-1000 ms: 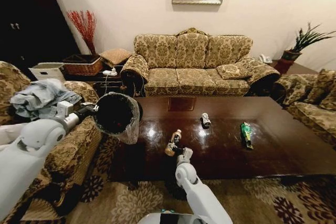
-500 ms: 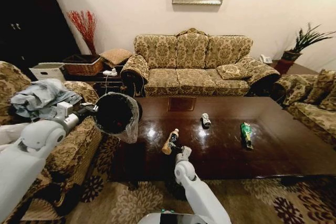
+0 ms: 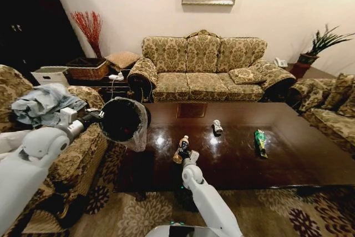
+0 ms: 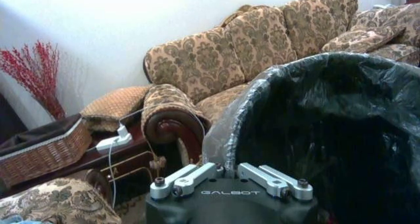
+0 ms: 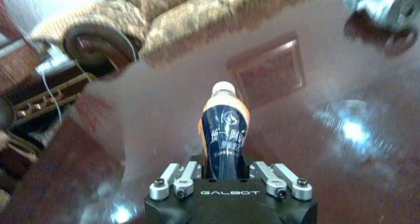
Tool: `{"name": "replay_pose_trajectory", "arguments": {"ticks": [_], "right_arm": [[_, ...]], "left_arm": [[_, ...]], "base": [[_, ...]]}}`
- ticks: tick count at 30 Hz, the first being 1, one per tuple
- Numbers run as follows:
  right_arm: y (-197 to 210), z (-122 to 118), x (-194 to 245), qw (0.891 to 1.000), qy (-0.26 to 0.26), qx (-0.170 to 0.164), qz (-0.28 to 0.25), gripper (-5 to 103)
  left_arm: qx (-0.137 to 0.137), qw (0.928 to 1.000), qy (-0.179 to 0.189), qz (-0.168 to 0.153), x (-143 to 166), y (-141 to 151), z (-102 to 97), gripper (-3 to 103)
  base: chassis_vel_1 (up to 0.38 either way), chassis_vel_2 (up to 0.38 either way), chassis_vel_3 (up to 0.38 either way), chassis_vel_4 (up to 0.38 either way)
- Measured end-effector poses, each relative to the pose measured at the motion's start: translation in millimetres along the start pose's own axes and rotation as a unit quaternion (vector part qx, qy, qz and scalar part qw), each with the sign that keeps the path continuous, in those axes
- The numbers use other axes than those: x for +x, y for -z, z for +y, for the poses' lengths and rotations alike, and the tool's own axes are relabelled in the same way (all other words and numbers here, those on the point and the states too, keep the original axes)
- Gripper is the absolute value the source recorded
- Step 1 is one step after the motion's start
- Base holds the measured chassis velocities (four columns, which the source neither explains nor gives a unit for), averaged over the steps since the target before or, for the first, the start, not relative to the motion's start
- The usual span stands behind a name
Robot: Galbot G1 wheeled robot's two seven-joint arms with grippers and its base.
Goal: Move to the front of the table and place the trash on the table into the trash bin.
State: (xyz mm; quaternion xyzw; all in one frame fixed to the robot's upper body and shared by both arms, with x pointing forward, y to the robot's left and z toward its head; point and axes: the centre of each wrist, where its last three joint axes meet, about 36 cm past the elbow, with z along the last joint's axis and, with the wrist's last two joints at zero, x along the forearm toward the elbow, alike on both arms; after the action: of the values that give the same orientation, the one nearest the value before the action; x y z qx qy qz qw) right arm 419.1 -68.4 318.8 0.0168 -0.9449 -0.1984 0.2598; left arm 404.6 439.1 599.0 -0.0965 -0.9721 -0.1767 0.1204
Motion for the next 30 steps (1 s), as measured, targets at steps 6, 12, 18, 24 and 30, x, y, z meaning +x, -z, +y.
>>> {"name": "replay_pose_trajectory", "arguments": {"ticks": [6, 12, 18, 24, 30], "right_arm": [[22.9, -4.4, 32.7, 0.997, 0.026, 0.001, -0.067, 25], [53.8, -5.4, 68.7, 0.964, 0.149, 0.027, -0.22, 25], [107.2, 0.6, 95.6, 0.84, 0.392, 0.128, -0.354, 25], [142.7, 30.4, 85.9, 0.761, 0.506, 0.158, -0.374, 25], [138.4, 85.8, 45.6, 0.727, 0.561, 0.177, -0.355, 25]], "left_arm": [[0.001, 1.0, -0.002, 0.0, -0.8, -0.4, -1.5, 0], [-0.004, 0.9999, -0.012, 0.002, -0.2, 2.2, -3.8, 0], [-0.042, 0.9976, -0.05, 0.025, 2.2, 18.3, -9.8, 0], [-0.051, 0.9928, -0.101, 0.041, 4.1, 37.8, -22.5, 0], [-0.028, 0.9916, -0.12, 0.04, 8.7, 42.3, -39.0, 0]], "base": [[0.0, 0.0, 0.0, 0.0], [0.0, 0.0, 0.0, 0.0], [0.0, 0.0, 0.0, 0.0], [0.0, 0.0, 0.0, 0.0], [0.0, 0.0, 0.0, 0.0]]}}
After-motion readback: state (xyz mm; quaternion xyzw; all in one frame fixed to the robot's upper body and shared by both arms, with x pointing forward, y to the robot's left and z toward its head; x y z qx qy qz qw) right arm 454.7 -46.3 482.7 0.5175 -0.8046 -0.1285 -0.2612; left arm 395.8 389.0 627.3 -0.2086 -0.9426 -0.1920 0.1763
